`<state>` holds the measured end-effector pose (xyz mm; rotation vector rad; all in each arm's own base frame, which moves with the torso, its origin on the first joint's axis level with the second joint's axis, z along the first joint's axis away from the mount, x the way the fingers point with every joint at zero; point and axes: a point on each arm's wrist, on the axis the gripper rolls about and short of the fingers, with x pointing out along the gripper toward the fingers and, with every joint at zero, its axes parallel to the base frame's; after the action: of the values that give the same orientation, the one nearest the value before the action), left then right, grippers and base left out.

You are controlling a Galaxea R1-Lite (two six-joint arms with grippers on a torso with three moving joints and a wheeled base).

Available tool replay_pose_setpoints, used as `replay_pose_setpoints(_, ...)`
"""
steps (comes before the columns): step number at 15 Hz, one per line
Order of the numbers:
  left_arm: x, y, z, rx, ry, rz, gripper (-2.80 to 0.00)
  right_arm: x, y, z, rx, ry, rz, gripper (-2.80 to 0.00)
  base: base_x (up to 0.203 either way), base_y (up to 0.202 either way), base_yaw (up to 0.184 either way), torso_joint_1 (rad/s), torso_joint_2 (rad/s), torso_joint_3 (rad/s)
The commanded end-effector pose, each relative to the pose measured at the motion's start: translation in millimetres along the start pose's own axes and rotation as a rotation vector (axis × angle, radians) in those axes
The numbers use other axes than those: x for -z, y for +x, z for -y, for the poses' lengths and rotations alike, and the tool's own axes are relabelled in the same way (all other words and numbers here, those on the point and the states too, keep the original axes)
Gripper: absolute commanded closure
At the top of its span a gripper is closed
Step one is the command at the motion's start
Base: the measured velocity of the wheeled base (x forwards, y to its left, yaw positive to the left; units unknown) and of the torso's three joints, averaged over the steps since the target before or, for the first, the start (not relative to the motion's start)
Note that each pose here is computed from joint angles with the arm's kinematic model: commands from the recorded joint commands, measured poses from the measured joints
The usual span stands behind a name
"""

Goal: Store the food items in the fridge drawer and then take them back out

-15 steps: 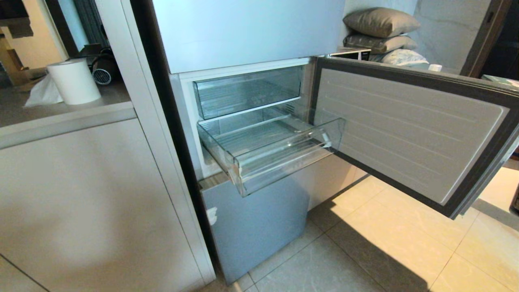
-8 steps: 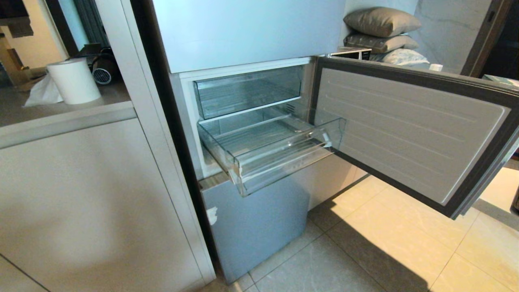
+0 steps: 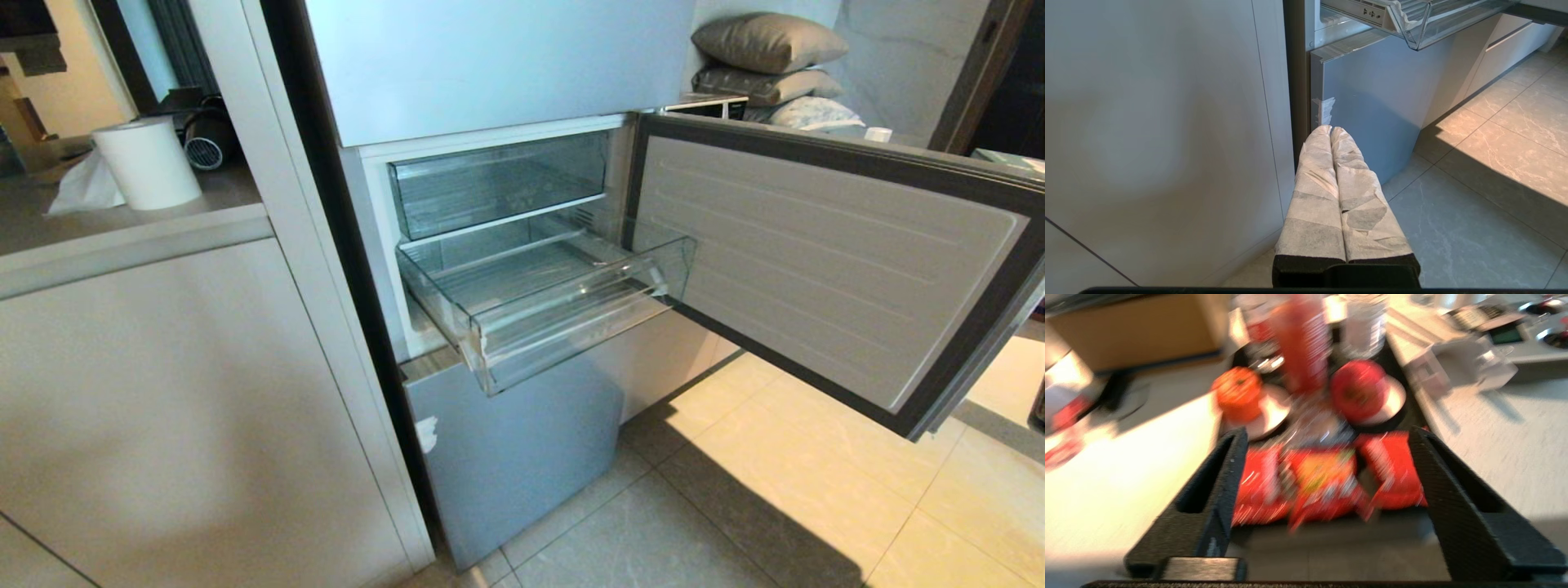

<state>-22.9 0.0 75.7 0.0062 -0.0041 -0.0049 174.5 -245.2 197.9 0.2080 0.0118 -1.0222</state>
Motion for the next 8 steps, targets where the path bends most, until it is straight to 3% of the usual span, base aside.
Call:
replay_pose_setpoints(1, 0.4, 0.1, 0.0, 0.0, 0.0, -0.001, 0.0, 16.0, 42.2, 14.9, 0.041, 0.005, -0.027, -2.8, 0.0, 0.0, 0.0, 0.0, 0.0, 0.0)
replay_pose_setpoints(8, 0.4, 0.1, 0.0, 0.0, 0.0, -0.001, 0.0, 45.3, 148.8, 24.1, 0.026, 0.003, 0.097, -2.8, 0.0, 0.0, 0.0, 0.0, 0.0, 0.0)
